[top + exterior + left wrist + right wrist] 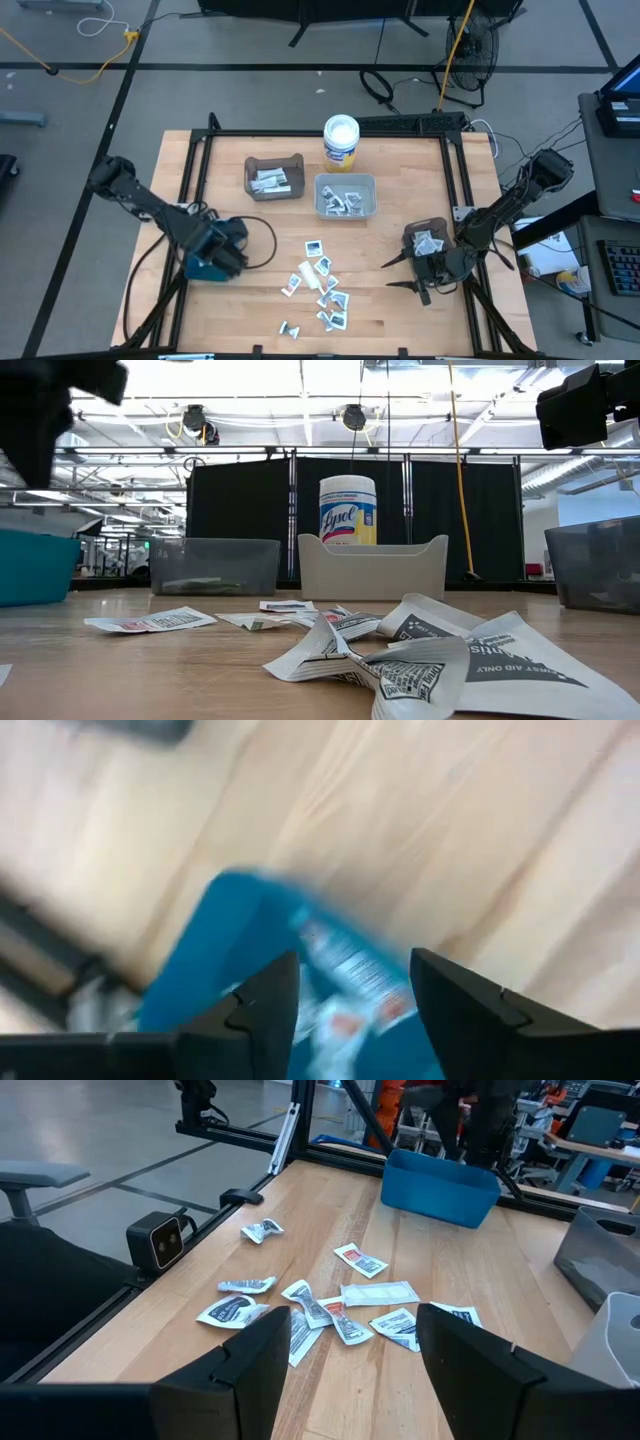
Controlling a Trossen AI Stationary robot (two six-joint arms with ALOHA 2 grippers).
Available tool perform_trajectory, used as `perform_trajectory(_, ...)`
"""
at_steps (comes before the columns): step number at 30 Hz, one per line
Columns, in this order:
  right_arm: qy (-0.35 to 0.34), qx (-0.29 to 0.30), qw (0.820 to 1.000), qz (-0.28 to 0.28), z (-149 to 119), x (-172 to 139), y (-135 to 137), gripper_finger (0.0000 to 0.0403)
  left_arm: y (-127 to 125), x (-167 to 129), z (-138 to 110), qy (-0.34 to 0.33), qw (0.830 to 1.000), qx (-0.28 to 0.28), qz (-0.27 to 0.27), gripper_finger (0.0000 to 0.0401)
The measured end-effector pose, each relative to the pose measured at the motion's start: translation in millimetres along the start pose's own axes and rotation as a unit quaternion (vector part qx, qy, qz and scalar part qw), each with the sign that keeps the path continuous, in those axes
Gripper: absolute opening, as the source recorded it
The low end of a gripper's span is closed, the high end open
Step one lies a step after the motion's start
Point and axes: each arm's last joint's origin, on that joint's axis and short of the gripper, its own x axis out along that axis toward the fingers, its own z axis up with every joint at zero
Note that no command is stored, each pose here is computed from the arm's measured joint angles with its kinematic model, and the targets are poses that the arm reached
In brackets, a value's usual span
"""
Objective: Pick & Place First Aid Supplies
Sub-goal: Put the orange ointment pack into the blue bin
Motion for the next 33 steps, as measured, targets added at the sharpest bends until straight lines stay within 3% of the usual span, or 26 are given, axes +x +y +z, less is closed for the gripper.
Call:
perform_trajectory(9, 0.000, 0.000, 1.000, 0.000, 0.0, 0.0, 0.0, 0.0212, -26.4, -6.7, 40.4, -0.143, 0.978, -0.021, -0.152, 0.0203)
perform_trajectory(16, 0.000, 0.000, 1.000, 0.000, 0.0, 0.0, 0.0, 0.0212, -68.1, 4.1, 66.0, -0.248, 0.938, 0.123, -0.209, 0.0212)
perform_trajectory(21, 0.002, -0.001, 1.000, 0.000, -0.4, 0.0, 0.0, 0.0212, -89.2, 27.2, 74.4, -0.235, 0.938, 0.172, -0.186, 0.0239)
perform_trajectory(27, 0.005, -0.003, 1.000, 0.000, -1.0, 0.0, 0.0, 0.0212, -112.5, 58.0, 79.6, -0.188, 0.948, 0.194, -0.170, 0.0270)
perform_trajectory(33, 0.005, -0.003, 1.000, 0.000, -1.0, 0.1, -0.1, 0.0212, -125.3, 69.2, 83.4, -0.147, 0.957, 0.185, -0.165, 0.0299)
